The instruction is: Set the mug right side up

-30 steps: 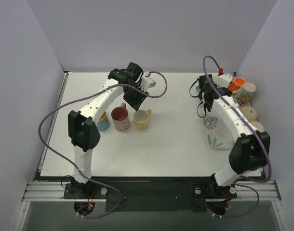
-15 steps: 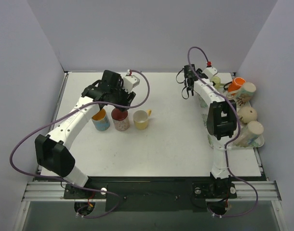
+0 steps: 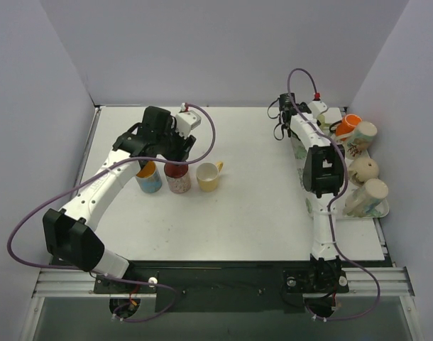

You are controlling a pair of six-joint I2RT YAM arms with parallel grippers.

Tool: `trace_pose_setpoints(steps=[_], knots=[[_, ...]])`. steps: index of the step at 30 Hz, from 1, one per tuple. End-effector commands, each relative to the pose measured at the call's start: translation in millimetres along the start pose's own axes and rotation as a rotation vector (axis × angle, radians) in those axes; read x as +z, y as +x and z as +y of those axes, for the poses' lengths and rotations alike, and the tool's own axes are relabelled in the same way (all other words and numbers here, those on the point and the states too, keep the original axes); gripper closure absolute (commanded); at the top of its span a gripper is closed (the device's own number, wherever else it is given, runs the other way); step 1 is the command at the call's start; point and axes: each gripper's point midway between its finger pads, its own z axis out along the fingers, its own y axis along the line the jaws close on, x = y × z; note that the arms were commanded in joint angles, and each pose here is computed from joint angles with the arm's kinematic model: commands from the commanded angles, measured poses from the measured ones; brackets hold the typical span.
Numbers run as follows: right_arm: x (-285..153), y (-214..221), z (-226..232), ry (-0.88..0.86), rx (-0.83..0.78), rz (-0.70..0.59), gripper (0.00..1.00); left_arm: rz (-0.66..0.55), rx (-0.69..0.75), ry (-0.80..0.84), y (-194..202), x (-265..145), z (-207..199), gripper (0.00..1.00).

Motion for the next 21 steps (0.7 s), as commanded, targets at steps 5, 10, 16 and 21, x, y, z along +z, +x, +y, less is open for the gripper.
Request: trace_pose_setpoints(steps=[5,10,16,21], knots=[[-13.4,-23.4,-57.9,0.085,-0.062,0.013,0.47,-0.086,0.022,-0.023,-20.9,-13.7,7.0,0.37],[-16.9,-15.1,-70.5,-0.023,-0.131,0.047,0.46,-0.091,0.024,-0.005,-23.2,-14.3,4.2,0.37],[-2.7,-7.2,-39.2,-0.222,-0.147,0.197,0.43,-0.08,0.02,0.024,-23.0,-15.8,-0.6,0.38],[3.6,4.8,-37.1,-0.214,-0.141,0.25,0.38,-0.092,0.026,0.041,-25.5,-22.0,-4.7,0.38]])
